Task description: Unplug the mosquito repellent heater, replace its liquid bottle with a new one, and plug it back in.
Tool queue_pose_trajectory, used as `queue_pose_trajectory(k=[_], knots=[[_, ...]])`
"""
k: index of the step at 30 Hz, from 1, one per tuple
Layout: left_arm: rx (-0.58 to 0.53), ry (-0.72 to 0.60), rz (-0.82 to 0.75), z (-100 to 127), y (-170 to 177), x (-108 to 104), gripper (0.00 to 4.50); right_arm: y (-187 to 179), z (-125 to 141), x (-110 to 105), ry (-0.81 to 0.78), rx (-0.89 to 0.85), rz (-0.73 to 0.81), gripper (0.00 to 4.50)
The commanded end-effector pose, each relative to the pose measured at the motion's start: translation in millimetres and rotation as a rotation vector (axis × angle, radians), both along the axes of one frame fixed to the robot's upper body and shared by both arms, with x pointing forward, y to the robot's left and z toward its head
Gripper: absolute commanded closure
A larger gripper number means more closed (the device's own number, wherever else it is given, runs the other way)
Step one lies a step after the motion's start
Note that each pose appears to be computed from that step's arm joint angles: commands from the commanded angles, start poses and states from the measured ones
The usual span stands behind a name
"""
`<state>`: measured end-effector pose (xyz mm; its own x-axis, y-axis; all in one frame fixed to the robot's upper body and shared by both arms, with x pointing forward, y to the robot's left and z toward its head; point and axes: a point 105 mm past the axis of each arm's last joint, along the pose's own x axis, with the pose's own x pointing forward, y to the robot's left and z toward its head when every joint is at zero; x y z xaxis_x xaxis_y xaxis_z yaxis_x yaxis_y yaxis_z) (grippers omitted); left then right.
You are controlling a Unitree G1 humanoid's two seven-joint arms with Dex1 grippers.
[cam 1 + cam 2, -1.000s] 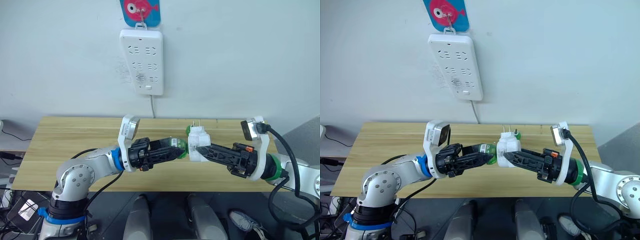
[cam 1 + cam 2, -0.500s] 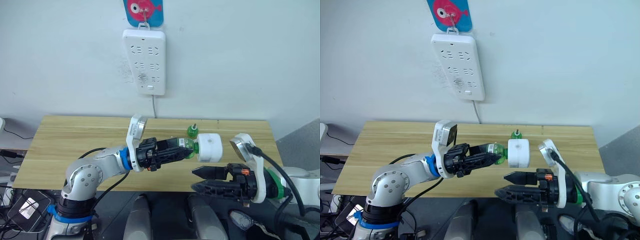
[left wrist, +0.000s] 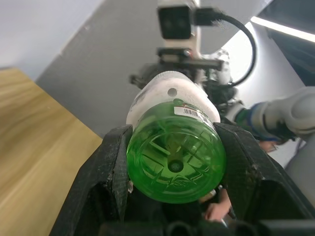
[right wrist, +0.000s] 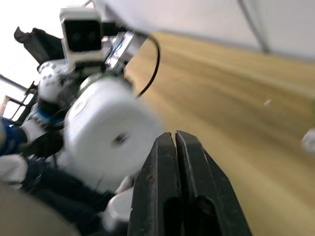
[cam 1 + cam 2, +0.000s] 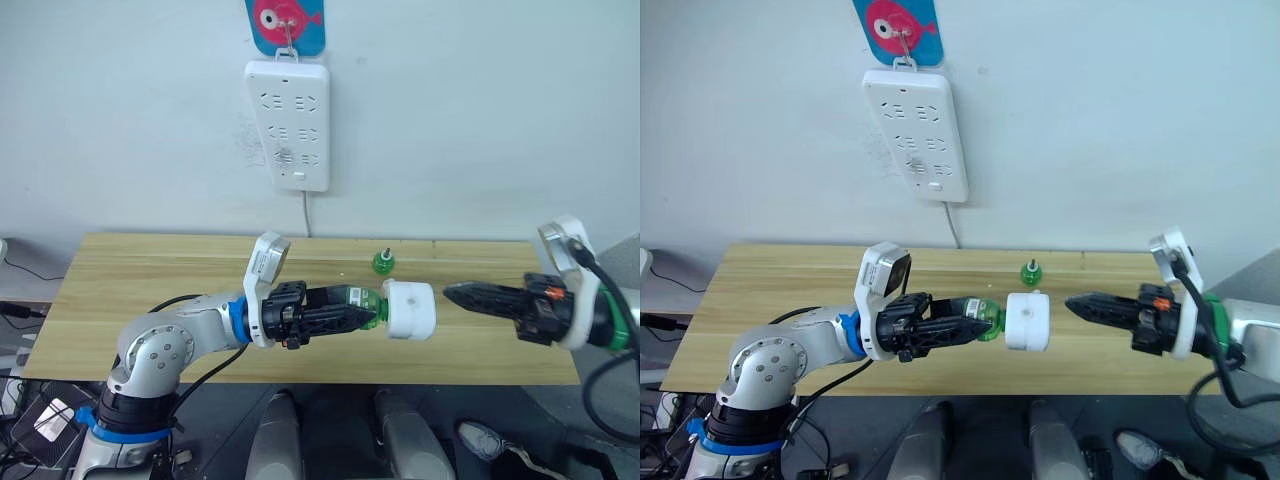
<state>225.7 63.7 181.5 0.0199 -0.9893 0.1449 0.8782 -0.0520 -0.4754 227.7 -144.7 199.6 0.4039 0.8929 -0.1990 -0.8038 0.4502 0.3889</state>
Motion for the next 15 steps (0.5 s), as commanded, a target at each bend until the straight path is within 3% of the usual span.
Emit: queue_pose_trajectory(k=[1, 6, 11, 15], knots=[[-0.035, -0.019, -0.066, 8.9, -5.2, -10.6, 2.18, 24.0, -7.6, 2.1, -0.011, 0.014, 0.066, 4.5], [-0.074, -0.004, -0.007, 13.8, -5.9, -2.6, 2.18, 56.4, -16.6, -20.7, 0.035, 0.046, 0.225, 4.5], [-0.075, -0.012, 0.098, 12.7, -4.8, 13.5, 2.18, 60.5, -10.1, -41.4, 0.082, 0.081, 0.302, 4.5], [-0.063, -0.02, 0.107, 9.8, -6.7, 14.9, 2.18, 59.0, 0.9, -48.0, 0.105, 0.12, 0.335, 4.5]])
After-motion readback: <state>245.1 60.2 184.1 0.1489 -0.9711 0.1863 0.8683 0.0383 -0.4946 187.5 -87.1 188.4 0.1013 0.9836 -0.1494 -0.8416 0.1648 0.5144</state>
